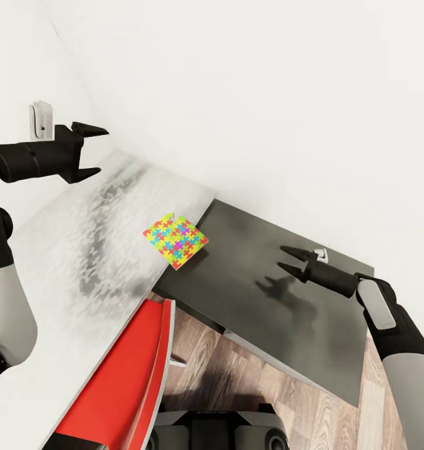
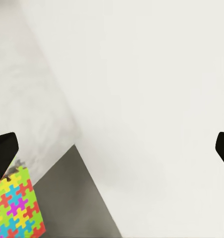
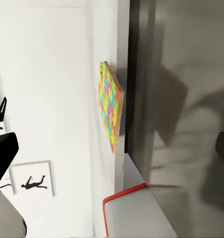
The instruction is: Put all the toys in the child's room - the three board games (two on the bed and one on the table), the two jigsaw puzzles on the table, and the tennis ball on the table - inside the toy box on the table in the child's room.
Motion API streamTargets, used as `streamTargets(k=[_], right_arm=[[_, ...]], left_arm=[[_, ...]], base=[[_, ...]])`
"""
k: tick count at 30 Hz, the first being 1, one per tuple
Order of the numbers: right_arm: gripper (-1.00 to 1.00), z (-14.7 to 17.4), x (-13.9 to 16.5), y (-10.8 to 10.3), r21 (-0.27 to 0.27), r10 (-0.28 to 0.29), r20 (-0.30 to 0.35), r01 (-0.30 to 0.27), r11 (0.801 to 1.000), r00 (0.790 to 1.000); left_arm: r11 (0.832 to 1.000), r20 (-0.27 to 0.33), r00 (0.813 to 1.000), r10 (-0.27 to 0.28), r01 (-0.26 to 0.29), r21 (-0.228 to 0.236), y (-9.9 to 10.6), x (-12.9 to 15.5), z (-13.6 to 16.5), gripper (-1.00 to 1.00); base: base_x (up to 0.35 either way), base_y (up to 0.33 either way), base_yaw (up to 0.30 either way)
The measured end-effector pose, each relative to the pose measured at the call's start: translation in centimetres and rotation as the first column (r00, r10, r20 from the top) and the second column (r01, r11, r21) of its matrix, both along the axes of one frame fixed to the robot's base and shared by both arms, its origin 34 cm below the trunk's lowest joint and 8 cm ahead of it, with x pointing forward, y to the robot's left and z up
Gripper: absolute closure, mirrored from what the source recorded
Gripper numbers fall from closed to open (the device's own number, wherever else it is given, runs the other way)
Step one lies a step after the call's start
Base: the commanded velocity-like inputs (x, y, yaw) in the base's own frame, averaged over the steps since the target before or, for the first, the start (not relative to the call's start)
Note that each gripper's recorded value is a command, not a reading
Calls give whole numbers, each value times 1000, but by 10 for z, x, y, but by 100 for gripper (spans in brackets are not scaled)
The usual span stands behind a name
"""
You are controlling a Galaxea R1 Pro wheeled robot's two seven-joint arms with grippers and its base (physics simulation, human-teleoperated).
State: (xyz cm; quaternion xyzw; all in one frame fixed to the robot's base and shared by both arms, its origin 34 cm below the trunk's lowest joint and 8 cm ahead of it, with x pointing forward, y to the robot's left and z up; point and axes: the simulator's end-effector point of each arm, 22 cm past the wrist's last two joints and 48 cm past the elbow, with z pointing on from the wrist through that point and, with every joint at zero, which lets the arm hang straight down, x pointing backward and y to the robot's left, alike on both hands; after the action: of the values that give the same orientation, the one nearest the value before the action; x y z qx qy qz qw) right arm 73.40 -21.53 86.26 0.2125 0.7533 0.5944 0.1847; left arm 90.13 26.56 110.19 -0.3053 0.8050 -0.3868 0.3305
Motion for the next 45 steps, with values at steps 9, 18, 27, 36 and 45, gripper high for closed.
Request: streamTargets(k=[9, 18, 27, 36, 45], right_arm=[[-100, 4, 0, -3, 33, -6, 6, 6, 999, 1000], [-100, 5, 1, -5, 41, -12, 8, 11, 999, 1000], [-100, -6, -3, -12, 42, -26, -27, 27, 999, 999], [-100, -21, -9, -17, 44, -39, -73, 43, 998, 997], [-100, -27, -11, -18, 45, -43, -90, 47, 998, 995]], left_arm=[[1000, -13, 1000, -17, 17, 10, -9, 0, -1, -100], [1000, -19, 1000, -21, 21, 13, -11, -1, -3, -100], [1000, -23, 999, -22, 22, 14, -12, -2, -5, -100], [1000, -26, 999, -23, 23, 14, -12, -2, -6, -100], [1000, -26, 999, -22, 22, 15, -12, -2, -7, -100]], base=[[0, 0, 0], [0, 0, 0], [0, 0, 0], [0, 0, 0], [0, 0, 0]])
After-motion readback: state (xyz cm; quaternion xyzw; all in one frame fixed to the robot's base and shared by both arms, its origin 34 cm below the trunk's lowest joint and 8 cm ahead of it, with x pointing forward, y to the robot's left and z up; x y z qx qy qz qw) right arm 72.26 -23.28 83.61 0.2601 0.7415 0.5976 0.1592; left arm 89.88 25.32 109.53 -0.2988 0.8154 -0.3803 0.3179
